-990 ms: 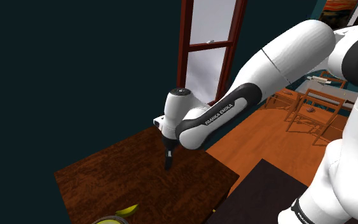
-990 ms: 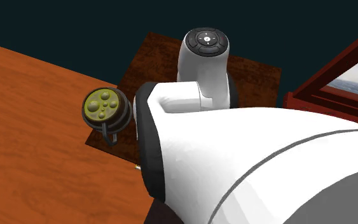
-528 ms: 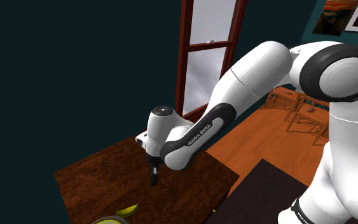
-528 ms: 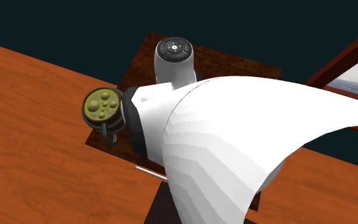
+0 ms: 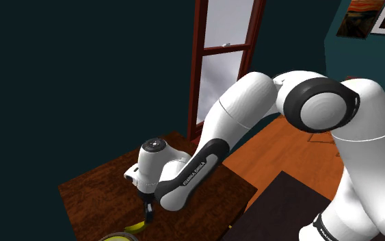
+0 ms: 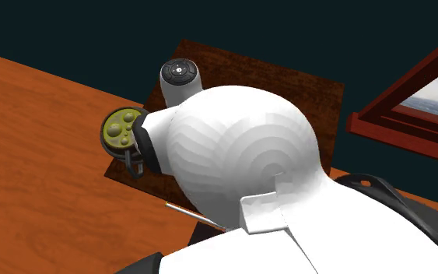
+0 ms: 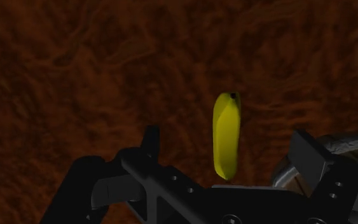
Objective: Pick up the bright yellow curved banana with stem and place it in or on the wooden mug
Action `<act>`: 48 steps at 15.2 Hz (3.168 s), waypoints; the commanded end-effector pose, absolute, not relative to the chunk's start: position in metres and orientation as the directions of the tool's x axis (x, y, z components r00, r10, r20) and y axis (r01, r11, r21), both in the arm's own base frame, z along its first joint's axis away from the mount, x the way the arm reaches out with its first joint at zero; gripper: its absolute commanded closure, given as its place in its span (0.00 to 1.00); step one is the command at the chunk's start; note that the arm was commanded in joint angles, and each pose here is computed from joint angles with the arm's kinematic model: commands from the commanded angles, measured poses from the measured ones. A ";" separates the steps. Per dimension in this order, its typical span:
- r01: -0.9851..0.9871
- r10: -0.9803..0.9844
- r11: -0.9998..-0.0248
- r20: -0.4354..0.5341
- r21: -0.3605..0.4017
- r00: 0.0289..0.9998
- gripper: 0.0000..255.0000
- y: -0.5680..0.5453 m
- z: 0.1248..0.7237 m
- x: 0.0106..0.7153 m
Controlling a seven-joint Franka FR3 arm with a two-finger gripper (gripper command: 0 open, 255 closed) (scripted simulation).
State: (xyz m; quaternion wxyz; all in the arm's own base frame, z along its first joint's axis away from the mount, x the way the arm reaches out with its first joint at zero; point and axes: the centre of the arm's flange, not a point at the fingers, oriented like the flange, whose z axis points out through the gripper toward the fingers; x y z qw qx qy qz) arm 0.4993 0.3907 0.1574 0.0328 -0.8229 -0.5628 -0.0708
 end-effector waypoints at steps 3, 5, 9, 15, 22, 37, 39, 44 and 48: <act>0.958 0.947 -0.284 0.164 0.033 0.276 0.00 0.426 0.130 0.497; 0.958 0.947 -0.284 0.164 0.033 0.276 0.00 0.428 0.120 0.498; 0.958 0.947 -0.284 0.164 0.033 0.276 0.00 0.431 0.099 0.500; 0.958 0.947 -0.284 0.164 0.033 0.276 0.00 0.432 0.091 0.500; 0.958 0.947 -0.284 0.164 0.033 0.276 1.00 0.432 0.091 0.500; 0.958 0.947 -0.284 0.164 0.033 0.276 1.00 0.432 0.138 0.500; 0.958 0.947 -0.284 0.164 0.033 0.276 1.00 0.432 0.149 0.500; 0.958 0.947 -0.284 0.164 0.033 0.276 1.00 0.432 0.175 0.500; 0.958 0.947 -0.284 0.164 0.033 0.276 1.00 0.432 0.196 0.500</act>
